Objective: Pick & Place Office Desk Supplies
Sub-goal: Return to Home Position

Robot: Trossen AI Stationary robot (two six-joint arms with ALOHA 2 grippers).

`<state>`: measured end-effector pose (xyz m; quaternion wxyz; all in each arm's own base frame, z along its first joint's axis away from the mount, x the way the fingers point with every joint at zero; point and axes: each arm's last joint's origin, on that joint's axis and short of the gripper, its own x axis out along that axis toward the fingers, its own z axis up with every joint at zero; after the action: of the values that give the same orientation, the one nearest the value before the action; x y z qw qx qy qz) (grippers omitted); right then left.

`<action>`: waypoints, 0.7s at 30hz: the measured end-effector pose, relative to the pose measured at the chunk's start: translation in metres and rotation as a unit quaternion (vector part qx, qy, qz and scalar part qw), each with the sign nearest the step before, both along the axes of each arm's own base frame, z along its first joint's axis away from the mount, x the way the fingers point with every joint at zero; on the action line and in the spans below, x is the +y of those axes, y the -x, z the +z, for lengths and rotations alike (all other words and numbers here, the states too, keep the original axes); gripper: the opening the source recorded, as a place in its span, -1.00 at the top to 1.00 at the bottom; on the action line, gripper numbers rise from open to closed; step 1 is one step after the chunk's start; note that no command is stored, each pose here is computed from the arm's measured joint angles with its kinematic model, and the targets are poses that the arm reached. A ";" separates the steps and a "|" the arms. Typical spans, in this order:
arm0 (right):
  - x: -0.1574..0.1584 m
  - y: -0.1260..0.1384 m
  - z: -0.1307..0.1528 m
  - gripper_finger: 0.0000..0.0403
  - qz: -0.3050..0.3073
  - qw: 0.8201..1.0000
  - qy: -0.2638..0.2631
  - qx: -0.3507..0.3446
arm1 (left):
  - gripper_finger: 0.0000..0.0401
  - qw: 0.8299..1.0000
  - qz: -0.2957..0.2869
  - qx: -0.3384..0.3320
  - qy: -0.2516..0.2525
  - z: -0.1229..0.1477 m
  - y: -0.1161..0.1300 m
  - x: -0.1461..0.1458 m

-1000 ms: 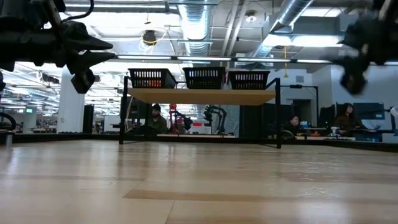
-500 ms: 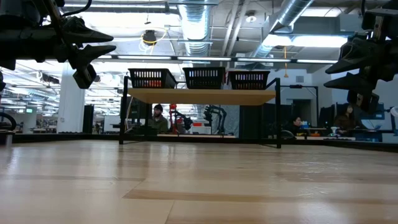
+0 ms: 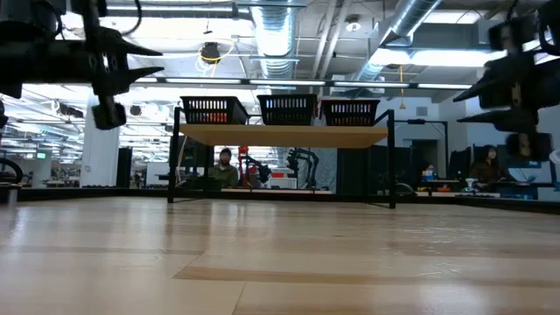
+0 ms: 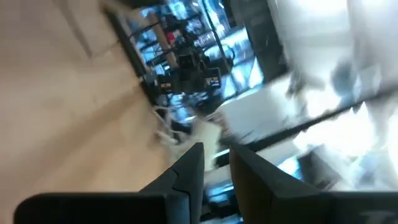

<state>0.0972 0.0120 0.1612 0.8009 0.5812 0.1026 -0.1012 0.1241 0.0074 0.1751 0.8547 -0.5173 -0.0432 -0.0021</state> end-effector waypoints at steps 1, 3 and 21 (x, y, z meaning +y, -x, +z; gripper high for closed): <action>0.000 0.000 0.000 0.41 -0.022 0.998 -0.061 -0.003 | 0.64 0.999 -0.003 -0.002 0.052 0.000 0.000 0.000; 0.000 0.000 0.000 0.41 -0.062 0.979 -0.194 -0.010 | 0.64 0.989 -0.014 -0.006 0.149 0.000 0.000 0.000; -0.006 -0.003 0.011 0.41 -0.170 0.787 -0.586 -0.095 | 0.64 0.663 -0.140 -0.111 0.727 0.022 0.004 0.001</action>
<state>0.1000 0.0059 0.1719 0.2822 0.9534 -0.0352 -0.1006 0.1197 0.0083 0.1973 0.1851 -0.9702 -0.0526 -0.1475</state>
